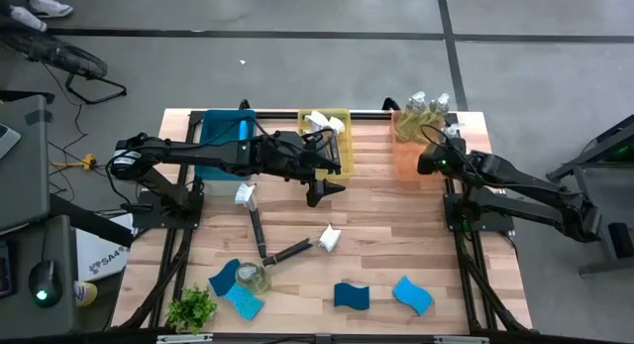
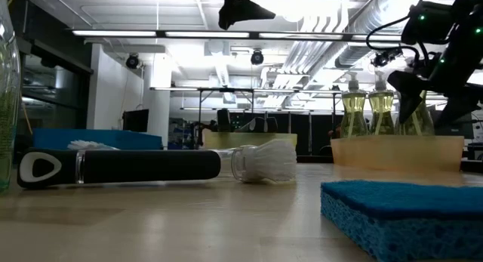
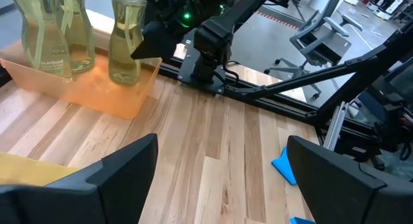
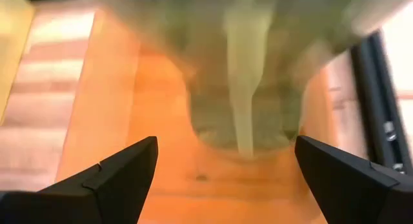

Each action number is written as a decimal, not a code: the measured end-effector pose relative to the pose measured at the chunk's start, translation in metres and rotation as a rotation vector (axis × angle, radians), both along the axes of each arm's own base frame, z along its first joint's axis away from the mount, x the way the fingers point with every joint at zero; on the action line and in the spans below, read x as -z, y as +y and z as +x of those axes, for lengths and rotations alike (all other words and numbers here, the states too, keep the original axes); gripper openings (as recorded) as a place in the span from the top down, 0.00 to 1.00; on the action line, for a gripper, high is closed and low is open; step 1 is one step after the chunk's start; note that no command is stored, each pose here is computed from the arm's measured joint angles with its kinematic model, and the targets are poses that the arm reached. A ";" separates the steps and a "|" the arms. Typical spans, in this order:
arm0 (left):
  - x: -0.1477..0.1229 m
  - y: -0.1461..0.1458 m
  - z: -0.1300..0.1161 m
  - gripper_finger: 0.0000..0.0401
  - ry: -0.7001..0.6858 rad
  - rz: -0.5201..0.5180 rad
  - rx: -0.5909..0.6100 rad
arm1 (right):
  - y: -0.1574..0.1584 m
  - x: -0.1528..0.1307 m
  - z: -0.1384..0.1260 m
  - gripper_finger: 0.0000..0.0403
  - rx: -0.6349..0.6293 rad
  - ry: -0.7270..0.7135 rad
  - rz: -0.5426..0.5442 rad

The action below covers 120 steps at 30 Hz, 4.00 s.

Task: Pick & Place Kitchen Sink Supplies
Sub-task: Put the green dishwashing liquid dispenser into the orange bin, then put the blue dishwashing sponge into the blue bin

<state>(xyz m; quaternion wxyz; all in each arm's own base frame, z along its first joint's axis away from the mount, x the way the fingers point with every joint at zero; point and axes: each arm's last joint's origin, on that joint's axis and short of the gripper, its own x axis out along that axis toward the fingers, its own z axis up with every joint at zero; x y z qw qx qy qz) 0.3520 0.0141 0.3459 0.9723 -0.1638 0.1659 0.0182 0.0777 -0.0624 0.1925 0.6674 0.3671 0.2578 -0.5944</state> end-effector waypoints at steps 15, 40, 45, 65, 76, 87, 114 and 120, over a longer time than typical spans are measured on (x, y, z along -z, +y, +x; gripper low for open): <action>0.000 0.000 0.000 0.16 0.000 0.000 -0.001 | 0.006 0.005 -0.001 0.11 0.001 -0.075 0.181; 0.004 -0.001 -0.002 0.16 0.045 -0.001 0.018 | 0.011 -0.002 0.015 0.11 -0.380 -0.263 0.328; 0.004 -0.001 -0.002 0.16 0.049 -0.001 0.018 | 0.012 -0.002 0.016 0.11 -0.359 -0.277 0.336; 0.004 -0.001 -0.002 0.16 0.047 -0.008 0.034 | 0.012 -0.008 0.015 0.11 -0.473 -0.287 0.225; 0.004 -0.001 -0.002 0.16 0.048 -0.012 0.035 | 0.017 -0.049 0.005 0.11 -0.539 -0.225 0.165; 0.004 -0.001 -0.002 0.16 0.048 -0.019 0.033 | 0.030 -0.106 -0.014 0.11 -0.559 -0.302 0.199; 0.004 -0.001 -0.002 0.16 0.048 -0.018 0.032 | 0.068 -0.155 0.074 0.11 -0.984 -0.640 0.145; 0.004 -0.001 -0.002 0.16 0.047 -0.018 0.032 | 0.101 -0.141 0.108 0.11 -1.079 -0.609 0.254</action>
